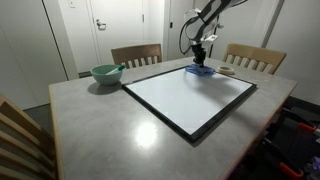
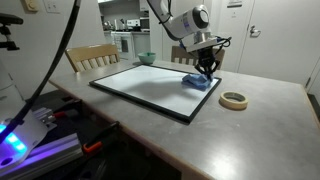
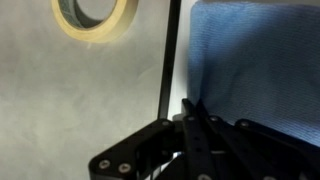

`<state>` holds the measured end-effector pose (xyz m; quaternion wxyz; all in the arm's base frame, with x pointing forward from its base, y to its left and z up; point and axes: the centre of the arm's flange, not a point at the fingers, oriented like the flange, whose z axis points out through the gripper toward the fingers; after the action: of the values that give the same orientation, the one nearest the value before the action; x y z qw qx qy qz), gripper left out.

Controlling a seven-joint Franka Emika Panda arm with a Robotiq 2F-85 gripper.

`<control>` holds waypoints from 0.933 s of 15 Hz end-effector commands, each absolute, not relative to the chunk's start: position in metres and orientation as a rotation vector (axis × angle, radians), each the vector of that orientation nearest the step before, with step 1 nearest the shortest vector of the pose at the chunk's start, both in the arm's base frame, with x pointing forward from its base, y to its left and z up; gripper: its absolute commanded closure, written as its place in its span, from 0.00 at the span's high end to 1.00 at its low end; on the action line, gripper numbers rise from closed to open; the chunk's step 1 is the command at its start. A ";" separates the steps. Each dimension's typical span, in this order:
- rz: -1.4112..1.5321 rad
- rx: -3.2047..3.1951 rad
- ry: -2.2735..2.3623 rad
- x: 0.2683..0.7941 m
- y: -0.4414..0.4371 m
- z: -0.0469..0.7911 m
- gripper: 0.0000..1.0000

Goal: Use the blue towel to wipe the white board

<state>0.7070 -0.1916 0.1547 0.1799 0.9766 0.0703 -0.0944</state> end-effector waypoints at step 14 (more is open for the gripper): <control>-0.576 2.685 0.025 0.679 -0.251 0.252 0.01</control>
<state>0.6894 -0.2481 0.2175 0.1959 0.9628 0.0019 -0.1863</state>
